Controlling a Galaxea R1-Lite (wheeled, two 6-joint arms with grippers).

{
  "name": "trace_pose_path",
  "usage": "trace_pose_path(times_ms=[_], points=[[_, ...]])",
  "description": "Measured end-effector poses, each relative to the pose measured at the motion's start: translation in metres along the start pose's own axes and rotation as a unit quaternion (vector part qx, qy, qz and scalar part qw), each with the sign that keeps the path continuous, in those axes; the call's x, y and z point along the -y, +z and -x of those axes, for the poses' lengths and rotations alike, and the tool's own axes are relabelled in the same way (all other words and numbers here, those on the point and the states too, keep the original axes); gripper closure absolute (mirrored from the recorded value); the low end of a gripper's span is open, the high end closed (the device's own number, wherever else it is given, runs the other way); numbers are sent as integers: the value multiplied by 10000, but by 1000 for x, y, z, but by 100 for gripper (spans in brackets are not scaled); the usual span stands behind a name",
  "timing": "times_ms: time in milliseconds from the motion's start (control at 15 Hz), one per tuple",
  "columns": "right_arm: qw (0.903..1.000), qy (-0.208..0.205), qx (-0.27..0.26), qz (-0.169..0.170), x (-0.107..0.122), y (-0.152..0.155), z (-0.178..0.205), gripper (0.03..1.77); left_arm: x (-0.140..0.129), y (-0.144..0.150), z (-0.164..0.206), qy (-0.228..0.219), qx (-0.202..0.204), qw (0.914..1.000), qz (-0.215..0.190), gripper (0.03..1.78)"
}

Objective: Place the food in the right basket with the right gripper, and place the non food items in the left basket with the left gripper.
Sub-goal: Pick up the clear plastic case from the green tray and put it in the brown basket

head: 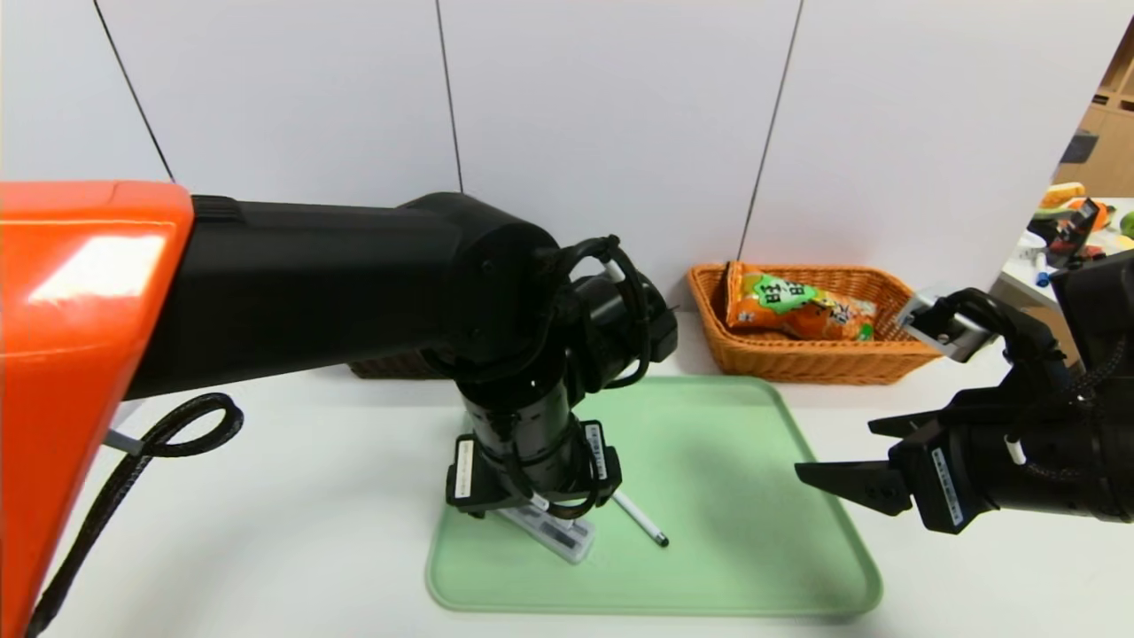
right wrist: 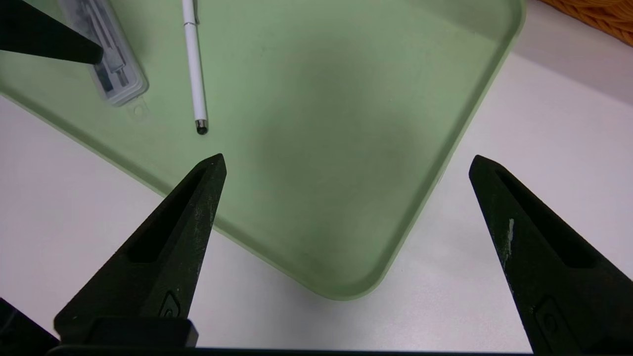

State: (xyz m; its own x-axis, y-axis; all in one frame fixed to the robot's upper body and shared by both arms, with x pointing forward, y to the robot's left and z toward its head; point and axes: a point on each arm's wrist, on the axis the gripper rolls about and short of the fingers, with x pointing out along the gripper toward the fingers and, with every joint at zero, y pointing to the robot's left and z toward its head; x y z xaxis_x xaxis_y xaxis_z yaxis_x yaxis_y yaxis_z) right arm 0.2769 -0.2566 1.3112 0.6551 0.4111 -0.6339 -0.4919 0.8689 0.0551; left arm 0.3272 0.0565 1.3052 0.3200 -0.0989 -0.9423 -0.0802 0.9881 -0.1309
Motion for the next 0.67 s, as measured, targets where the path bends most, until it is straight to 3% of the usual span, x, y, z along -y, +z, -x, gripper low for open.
trace_pose_path(times_ms=[667], points=[[9999,19,-56,-93,1,-2,-6,11,13,1,-15,277,-164,9976,610,12]])
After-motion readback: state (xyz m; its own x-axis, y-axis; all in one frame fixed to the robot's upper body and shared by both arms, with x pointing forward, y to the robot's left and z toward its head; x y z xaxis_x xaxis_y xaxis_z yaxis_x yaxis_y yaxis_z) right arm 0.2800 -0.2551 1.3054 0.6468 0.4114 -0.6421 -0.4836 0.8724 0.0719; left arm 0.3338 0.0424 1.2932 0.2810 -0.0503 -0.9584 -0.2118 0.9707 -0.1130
